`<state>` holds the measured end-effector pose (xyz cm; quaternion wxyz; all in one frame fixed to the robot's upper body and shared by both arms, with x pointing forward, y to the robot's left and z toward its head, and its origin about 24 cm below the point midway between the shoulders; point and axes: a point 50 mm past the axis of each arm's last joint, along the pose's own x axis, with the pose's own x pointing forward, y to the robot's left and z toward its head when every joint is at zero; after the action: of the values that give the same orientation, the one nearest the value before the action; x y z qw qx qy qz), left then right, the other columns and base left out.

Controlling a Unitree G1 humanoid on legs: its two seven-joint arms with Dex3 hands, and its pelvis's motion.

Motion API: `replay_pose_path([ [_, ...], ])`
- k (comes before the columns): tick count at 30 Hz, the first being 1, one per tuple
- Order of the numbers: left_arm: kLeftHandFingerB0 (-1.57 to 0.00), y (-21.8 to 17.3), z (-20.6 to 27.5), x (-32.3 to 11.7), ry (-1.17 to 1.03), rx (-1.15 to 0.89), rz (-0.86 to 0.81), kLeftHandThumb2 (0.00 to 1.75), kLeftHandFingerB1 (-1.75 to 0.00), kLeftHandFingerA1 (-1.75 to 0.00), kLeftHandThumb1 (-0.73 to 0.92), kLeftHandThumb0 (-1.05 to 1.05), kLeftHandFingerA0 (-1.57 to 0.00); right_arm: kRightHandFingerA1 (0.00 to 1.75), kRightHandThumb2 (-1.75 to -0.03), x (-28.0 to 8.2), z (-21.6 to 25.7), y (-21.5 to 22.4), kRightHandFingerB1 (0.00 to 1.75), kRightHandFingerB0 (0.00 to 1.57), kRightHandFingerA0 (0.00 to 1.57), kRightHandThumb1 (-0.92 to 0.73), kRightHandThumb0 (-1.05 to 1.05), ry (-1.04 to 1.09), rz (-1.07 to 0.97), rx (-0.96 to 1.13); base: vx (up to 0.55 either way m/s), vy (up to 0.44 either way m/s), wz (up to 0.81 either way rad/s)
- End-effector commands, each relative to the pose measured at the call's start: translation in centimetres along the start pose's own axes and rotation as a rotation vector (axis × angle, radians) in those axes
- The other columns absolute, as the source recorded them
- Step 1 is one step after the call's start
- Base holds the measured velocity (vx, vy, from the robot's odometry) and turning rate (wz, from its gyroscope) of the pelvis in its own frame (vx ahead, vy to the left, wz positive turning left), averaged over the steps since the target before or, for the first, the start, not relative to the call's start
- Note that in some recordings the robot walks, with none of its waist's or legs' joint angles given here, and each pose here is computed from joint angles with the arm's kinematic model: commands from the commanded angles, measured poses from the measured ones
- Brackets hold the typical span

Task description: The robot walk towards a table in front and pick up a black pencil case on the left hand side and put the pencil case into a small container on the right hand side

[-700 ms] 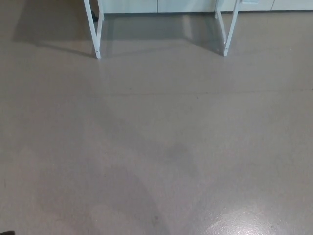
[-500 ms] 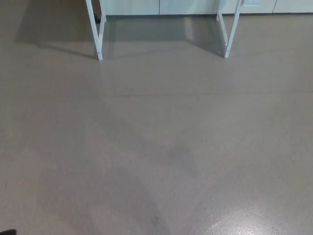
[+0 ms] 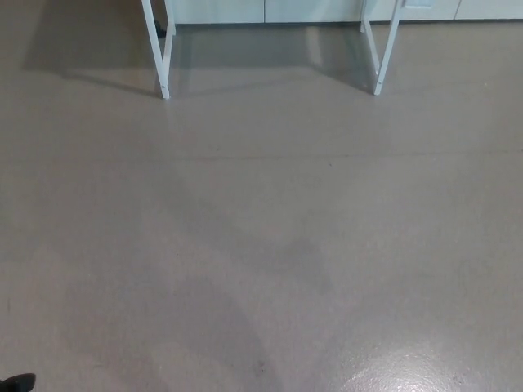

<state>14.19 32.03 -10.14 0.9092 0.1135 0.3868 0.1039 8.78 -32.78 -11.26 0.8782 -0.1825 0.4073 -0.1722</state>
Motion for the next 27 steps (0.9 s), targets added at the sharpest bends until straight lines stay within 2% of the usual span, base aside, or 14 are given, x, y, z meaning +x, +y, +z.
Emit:
replay_pose_path([
  [1, -0.35, 0.94, 1.1, 0.19, -0.035, 0.048, 0.003, 0.54, -0.35, -0.42, 0.49, -0.14, -0.46, 0.5, -0.73, -0.3, -0.39, -0.74, 0.46, 0.36, 0.47, -0.47, -0.43, -0.007, -0.04, 0.022, 0.0, 0.0, 0.0],
  [6, -0.35, 0.94, 1.16, 0.22, -0.037, 0.052, 0.0, 0.54, -0.35, -0.43, 0.49, -0.13, -0.46, 0.5, -0.73, -0.35, -0.44, -0.74, 0.46, 0.35, 0.46, -0.47, -0.43, -0.007, -0.038, 0.017, 0.0, 0.0, 0.0],
  [7, -0.36, 0.96, 0.93, 0.13, -0.034, 0.036, 0.001, 0.53, -0.35, -0.43, 0.48, -0.13, -0.47, 0.42, -0.57, -0.4, -0.52, -0.79, 0.38, 0.39, 0.52, -0.57, -0.35, -0.011, -0.036, 0.024, 0.0, 0.0, 0.0],
  [13, -0.35, 1.21, 0.64, -0.07, -0.024, 0.055, -0.002, 0.55, -0.35, -0.42, 0.49, -0.17, -0.44, 0.41, -0.58, -0.36, -0.48, -0.59, 0.37, 0.4, 0.54, -0.57, -0.34, -0.008, -0.031, 0.013, 0.0, 0.0, 0.0],
  [18, -0.36, 1.19, 0.62, -0.03, -0.019, 0.059, 0.003, 0.54, -0.35, -0.42, 0.48, -0.16, -0.47, 0.41, -0.57, -0.24, -0.46, -0.58, 0.37, 0.41, 0.55, -0.57, -0.35, 0.0, -0.036, 0.017, 0.06, -0.02, 0.03],
  [24, -0.36, 1.1, 0.86, 0.02, -0.028, 0.062, -0.001, 0.54, -0.35, -0.42, 0.48, -0.15, -0.47, 0.42, -0.58, -0.17, -0.34, -0.59, 0.37, 0.41, 0.57, -0.58, -0.33, 0.0, -0.036, 0.017, 0.3, -0.133, 0.11],
  [25, -0.37, 1.03, 0.91, 0.05, -0.031, 0.057, 0.0, 0.54, -0.35, -0.43, 0.49, -0.14, -0.48, 0.52, -0.73, -0.24, -0.36, -0.62, 0.46, 0.34, 0.5, -0.47, -0.43, -0.004, -0.035, 0.024, 0.07, 0.102, -0.03],
  [27, -0.36, 1.04, 0.96, 0.06, -0.033, 0.078, 0.003, 0.58, -0.38, -0.45, 0.45, -0.21, -0.46, 0.52, -0.73, -0.32, -0.39, -0.63, 0.47, 0.35, 0.51, -0.47, -0.43, -0.013, -0.035, 0.029, 0.03, 0.174, -0.04],
])
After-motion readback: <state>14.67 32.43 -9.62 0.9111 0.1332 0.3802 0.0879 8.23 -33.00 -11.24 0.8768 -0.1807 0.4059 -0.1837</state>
